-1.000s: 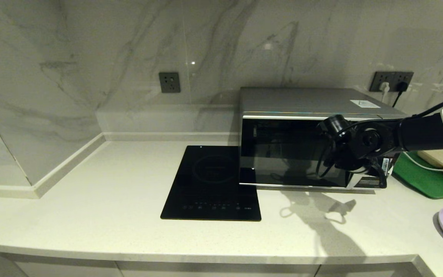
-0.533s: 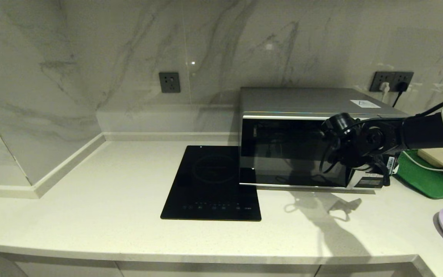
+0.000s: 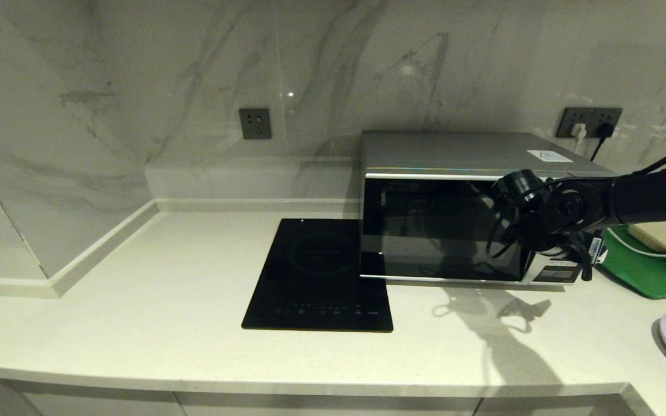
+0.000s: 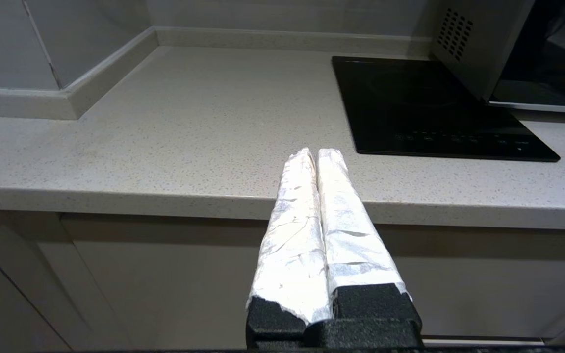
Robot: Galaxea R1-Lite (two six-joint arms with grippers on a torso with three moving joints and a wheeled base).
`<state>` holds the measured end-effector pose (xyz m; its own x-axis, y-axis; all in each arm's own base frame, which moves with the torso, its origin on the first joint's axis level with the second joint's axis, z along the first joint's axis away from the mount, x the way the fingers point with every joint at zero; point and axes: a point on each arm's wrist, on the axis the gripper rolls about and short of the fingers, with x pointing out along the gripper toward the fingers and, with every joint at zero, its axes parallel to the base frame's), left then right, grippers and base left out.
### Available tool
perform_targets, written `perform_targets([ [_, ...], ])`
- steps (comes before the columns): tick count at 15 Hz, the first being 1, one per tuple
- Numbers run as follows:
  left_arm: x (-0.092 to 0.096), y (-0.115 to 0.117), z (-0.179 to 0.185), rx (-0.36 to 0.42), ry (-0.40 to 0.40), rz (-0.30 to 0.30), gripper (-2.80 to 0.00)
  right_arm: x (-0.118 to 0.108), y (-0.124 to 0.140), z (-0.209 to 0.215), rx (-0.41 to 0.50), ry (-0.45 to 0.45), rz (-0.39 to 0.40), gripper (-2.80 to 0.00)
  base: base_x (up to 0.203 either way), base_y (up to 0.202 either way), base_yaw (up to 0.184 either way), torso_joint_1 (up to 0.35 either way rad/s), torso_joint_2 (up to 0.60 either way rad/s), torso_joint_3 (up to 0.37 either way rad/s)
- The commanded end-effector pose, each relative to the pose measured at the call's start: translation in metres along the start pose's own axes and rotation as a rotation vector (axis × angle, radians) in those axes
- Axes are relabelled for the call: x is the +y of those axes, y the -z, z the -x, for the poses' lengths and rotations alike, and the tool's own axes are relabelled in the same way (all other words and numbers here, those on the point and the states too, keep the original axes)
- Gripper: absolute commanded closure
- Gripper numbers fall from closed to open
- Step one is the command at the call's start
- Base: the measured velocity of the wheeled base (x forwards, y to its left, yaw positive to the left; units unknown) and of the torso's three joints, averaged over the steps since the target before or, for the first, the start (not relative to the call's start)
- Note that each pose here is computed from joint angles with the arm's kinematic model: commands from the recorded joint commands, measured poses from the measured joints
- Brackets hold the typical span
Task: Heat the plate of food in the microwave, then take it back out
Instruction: Open the microwave oven
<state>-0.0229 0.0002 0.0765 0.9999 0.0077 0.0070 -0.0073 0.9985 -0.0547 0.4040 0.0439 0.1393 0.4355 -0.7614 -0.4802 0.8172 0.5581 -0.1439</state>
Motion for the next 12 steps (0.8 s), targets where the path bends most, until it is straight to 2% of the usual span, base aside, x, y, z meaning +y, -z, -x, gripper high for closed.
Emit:
perform_targets([
  [1, 0.0, 0.0, 0.0, -0.001, -0.001, 0.001, 0.0, -0.003, -0.001, -0.002, -0.002, 0.013, -0.017, -2.8, 0.0, 0.0, 0.0, 0.0, 0.0, 0.0],
  [5, 0.0, 0.0, 0.0, -0.001, 0.0, 0.001, 0.0, -0.004, 0.003, -0.004, -0.012, 0.038, -0.076, -2.8, 0.0, 0.0, 0.0, 0.0, 0.0, 0.0],
  [9, 0.0, 0.0, 0.0, -0.001, 0.0, 0.001, 0.0, -0.007, 0.012, -0.006, -0.001, 0.055, -0.101, -2.8, 0.0, 0.0, 0.0, 0.0, 0.0, 0.0],
  [12, 0.0, 0.0, 0.0, -0.001, 0.0, 0.001, 0.0, -0.019, 0.016, 0.004, -0.003, 0.06, -0.119, -2.8, 0.0, 0.0, 0.0, 0.0, 0.0, 0.0],
])
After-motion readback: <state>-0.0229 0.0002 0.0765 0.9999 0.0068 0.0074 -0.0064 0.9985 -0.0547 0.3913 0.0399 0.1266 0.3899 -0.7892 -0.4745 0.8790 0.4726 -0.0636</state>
